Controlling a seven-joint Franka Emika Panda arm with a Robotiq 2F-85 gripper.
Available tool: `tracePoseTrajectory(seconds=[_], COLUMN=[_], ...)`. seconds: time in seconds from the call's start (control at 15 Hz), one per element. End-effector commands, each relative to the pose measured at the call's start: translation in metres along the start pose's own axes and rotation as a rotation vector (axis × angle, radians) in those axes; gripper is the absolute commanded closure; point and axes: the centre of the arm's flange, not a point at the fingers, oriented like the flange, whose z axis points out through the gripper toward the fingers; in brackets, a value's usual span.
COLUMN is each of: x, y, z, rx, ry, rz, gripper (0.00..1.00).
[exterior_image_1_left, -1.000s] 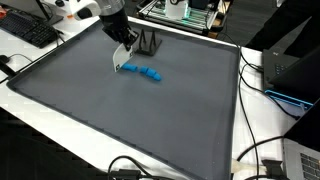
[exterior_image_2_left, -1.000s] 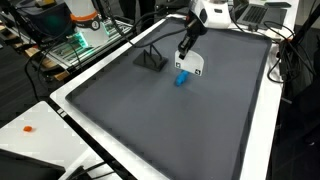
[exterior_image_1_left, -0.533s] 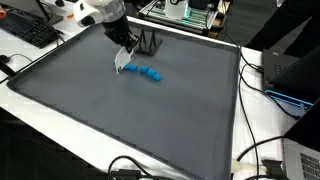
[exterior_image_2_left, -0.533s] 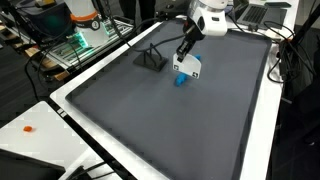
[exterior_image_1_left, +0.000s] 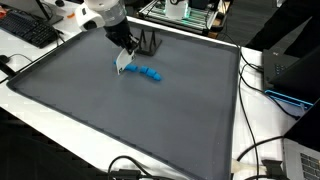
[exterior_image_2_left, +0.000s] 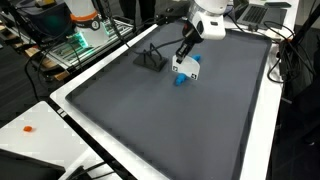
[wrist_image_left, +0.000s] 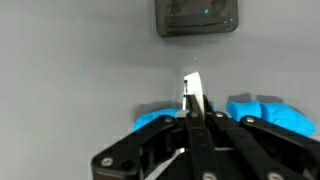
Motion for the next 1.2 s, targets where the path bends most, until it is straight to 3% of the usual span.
tracePoseTrajectory(seconds=[0.0,1.13], x=[0.004,0.001], y=[0.003,-0.006], z=[0.020,0.030], rx=[-0.005,0.032], ry=[-0.028,-0.065], rz=[-0.015,-0.025], gripper=[0.99,0.99])
